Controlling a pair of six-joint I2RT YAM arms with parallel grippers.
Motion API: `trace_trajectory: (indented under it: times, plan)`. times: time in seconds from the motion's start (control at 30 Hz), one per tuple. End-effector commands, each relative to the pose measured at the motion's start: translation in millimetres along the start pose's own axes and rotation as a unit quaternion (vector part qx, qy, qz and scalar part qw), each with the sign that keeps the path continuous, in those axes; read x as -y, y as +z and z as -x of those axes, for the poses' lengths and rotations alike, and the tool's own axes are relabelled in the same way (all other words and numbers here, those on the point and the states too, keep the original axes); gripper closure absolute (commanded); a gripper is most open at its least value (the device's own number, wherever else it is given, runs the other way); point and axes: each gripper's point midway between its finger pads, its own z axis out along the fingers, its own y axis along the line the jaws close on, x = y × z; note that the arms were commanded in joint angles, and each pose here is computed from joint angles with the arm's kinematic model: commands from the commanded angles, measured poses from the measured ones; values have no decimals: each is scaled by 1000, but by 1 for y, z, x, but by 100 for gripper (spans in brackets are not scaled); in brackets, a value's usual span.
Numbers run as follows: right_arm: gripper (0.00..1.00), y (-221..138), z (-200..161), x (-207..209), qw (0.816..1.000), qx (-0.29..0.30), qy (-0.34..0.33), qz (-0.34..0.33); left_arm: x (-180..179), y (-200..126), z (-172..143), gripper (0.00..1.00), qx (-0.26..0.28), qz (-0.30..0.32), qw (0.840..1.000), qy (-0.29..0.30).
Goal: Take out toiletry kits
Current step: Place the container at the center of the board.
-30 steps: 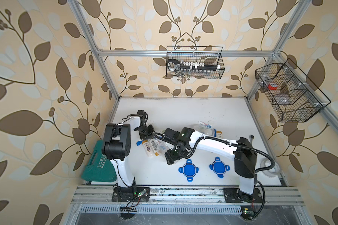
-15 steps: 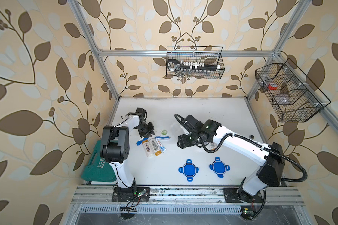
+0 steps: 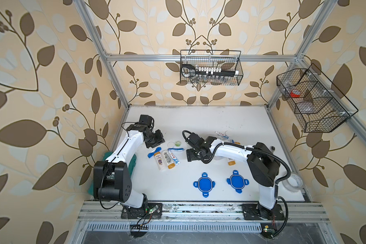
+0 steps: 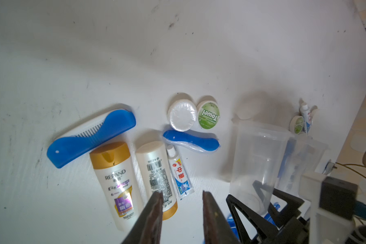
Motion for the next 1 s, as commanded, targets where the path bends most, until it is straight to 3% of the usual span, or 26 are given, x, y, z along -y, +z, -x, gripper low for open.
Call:
trace_trajectory:
  times: [0.0, 0.1, 0.27, 0.4, 0.67, 0.97]
  plan:
    - [5, -2, -7, -2, 1000, -11, -1, 14, -1, 2, -9, 66, -11, 4, 1000, 9]
    - [1, -13, 0, 3, 1000, -5, -5, 12, -2, 3, -10, 66, -12, 2, 1000, 9]
    - [2, -8, 10, 10, 999, -23, -7, 21, -3, 5, -12, 66, -15, 3, 1000, 9]
    - [7, -4, 11, 3, 999, -33, -6, 37, -3, 4, -12, 66, -13, 2, 1000, 11]
    - [28, 0, 6, -8, 995, -40, 57, 73, -2, 4, -11, 67, -13, 0, 1000, 12]
    - [28, 8, 1, -9, 992, -47, 91, 68, -4, 6, -13, 67, -16, 0, 1000, 11]
